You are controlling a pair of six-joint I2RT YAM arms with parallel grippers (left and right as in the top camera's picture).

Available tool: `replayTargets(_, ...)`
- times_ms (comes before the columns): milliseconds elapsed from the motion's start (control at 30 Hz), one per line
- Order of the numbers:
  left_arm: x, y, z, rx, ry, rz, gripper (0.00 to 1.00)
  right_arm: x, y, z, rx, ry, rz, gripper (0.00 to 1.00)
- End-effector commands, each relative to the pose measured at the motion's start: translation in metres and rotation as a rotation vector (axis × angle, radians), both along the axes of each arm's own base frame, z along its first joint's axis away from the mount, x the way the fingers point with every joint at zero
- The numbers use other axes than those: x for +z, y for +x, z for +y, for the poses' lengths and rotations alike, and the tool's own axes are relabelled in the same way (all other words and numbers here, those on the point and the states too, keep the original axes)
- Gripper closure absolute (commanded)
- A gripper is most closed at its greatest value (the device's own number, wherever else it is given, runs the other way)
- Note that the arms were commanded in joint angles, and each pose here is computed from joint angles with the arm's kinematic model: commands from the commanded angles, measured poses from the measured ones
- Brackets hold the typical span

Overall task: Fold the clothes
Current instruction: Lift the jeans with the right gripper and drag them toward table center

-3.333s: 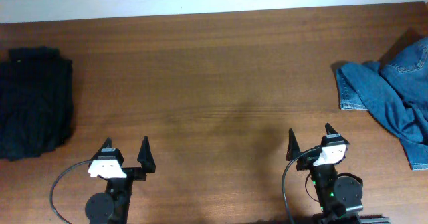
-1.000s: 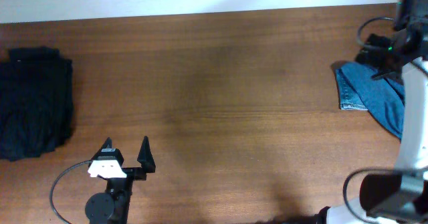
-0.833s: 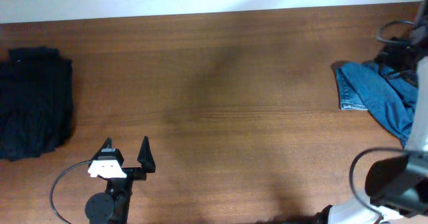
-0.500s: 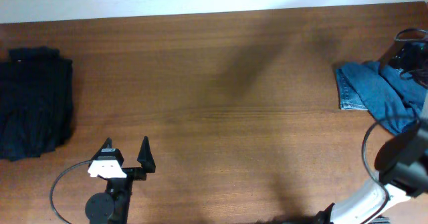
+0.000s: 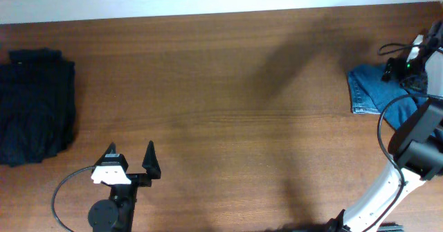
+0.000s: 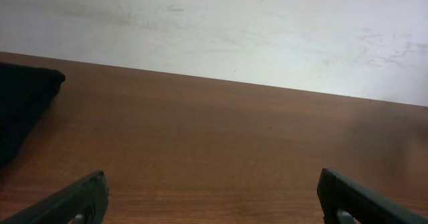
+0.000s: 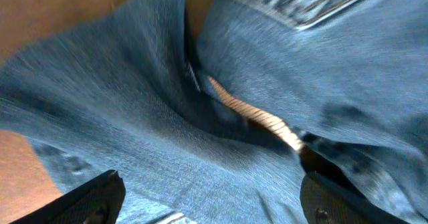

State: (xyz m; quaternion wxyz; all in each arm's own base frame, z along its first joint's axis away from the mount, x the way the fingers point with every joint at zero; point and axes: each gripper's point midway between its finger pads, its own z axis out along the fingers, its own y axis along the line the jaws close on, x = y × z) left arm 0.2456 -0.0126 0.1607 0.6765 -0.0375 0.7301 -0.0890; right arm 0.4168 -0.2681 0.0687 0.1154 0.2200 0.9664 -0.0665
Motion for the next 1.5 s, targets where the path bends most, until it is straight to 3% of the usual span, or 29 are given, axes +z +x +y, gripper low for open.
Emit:
replayTargets(0, -0.002, 0.0, 0.001, 0.005, 0.014, -0.001, 0.01, -0.009, 0.001, -0.003, 0.038, 0.012, 0.016, 0.11)
replayTargets(300, -0.002, 0.0, 0.001, 0.005, 0.014, -0.001, 0.01, -0.032, -0.001, -0.002, 0.035, 0.038, 0.049, 0.11)
replayTargets(767, -0.002, 0.0, 0.001, 0.005, 0.014, -0.001, 0.01, -0.044, -0.006, -0.003, -0.038, 0.064, 0.059, 0.63)
replayTargets(933, -0.002, 0.0, 0.001, 0.005, 0.014, -0.001, 0.01, -0.046, -0.006, -0.004, -0.056, 0.064, 0.061, 0.62)
replayTargets(1000, -0.002, 0.0, 0.001, 0.005, 0.014, -0.001, 0.01, -0.048, -0.007, -0.004, -0.057, 0.069, 0.066, 0.52)
replayTargets(1067, -0.002, 0.0, 0.001, 0.005, 0.014, -0.001, 0.01, -0.054, -0.008, -0.002, -0.057, 0.079, 0.073, 0.52)
replayTargets(1200, -0.002, 0.0, 0.001, 0.005, 0.014, -0.001, 0.01, -0.064, -0.003, 0.013, -0.041, 0.161, 0.059, 0.96)
replayTargets(1467, -0.002, 0.0, 0.001, 0.005, 0.014, -0.001, 0.01, -0.028, 0.007, 0.026, -0.11, 0.175, 0.031, 0.96)
